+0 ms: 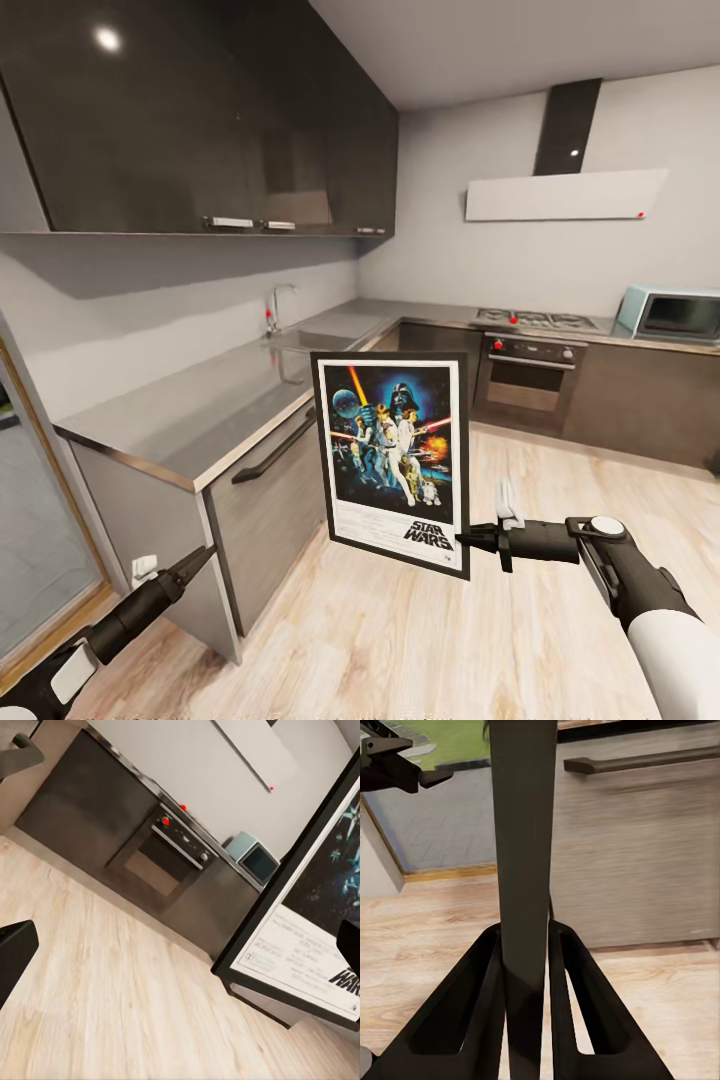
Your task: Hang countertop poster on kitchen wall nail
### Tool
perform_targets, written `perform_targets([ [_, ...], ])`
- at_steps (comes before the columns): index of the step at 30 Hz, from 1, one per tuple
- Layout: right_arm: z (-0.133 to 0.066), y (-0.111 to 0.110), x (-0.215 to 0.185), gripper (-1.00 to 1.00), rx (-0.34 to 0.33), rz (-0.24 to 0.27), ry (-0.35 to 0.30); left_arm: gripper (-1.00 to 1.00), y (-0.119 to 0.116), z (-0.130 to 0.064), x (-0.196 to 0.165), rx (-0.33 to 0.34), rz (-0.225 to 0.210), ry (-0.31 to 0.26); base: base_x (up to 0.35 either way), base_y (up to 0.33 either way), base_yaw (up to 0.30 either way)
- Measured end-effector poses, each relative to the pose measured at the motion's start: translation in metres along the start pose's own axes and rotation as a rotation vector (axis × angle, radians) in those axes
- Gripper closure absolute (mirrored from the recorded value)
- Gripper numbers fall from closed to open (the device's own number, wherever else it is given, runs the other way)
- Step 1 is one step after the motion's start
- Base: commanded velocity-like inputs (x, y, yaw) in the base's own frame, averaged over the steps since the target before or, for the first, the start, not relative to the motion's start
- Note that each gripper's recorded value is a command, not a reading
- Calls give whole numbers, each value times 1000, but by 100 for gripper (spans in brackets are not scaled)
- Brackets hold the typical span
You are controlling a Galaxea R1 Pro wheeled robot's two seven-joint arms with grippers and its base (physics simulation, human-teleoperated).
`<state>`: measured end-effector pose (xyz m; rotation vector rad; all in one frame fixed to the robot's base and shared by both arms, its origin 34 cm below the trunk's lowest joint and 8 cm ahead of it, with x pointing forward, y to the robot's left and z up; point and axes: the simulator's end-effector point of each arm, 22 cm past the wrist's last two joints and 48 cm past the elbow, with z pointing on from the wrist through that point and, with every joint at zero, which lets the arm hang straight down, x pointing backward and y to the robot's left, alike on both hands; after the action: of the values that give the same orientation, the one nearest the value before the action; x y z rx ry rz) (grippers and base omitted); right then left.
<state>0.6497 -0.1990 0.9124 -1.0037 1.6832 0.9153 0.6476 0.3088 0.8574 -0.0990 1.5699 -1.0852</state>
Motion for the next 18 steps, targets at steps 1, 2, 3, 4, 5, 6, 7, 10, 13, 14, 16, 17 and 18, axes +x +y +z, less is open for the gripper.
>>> perform_targets([
  [1,0,0,-1,100,0,1,0,-100,-1,0,-1,-1,-1,1,0,0,0],
  [2,-1,0,-2,100,0,2,0,-100,-1,0,-1,-1,-2,2,0,0,0],
  [3,-1,0,-3,100,-1,3,1,-100,-2,0,-2,-2,-3,2,0,0,0],
  [4,-1,1,-4,100,-1,3,0,-100,-3,0,-3,-2,-3,3,0,0,0],
  [5,-1,1,-6,100,-1,3,0,-100,-4,0,-4,-3,-4,4,0,0,0],
  [6,-2,1,-7,100,-1,2,0,-100,-5,0,-5,-3,-5,4,0,0,0],
  [7,-2,1,-8,100,-1,2,0,-100,-6,1,-6,-3,-5,4,0,0,0],
  [10,-3,2,-13,100,-2,1,0,-100,-9,1,-9,-3,-8,5,0,0,0],
  [13,-5,3,-17,100,-2,1,0,-100,-12,1,-12,-3,-8,5,0,0,0],
  [14,-5,3,-18,100,-2,1,0,-100,-13,1,-13,-3,-8,5,0,0,0],
  [16,-6,3,-21,100,-2,1,-1,-100,-15,2,-15,-3,-9,5,0,0,0],
  [17,-6,4,-23,100,-2,1,-4,-100,-16,2,-16,-3,-9,5,0,0,0],
  [18,-7,4,-25,100,-1,2,-7,-100,-17,2,-17,-3,-9,6,0,0,0],
])
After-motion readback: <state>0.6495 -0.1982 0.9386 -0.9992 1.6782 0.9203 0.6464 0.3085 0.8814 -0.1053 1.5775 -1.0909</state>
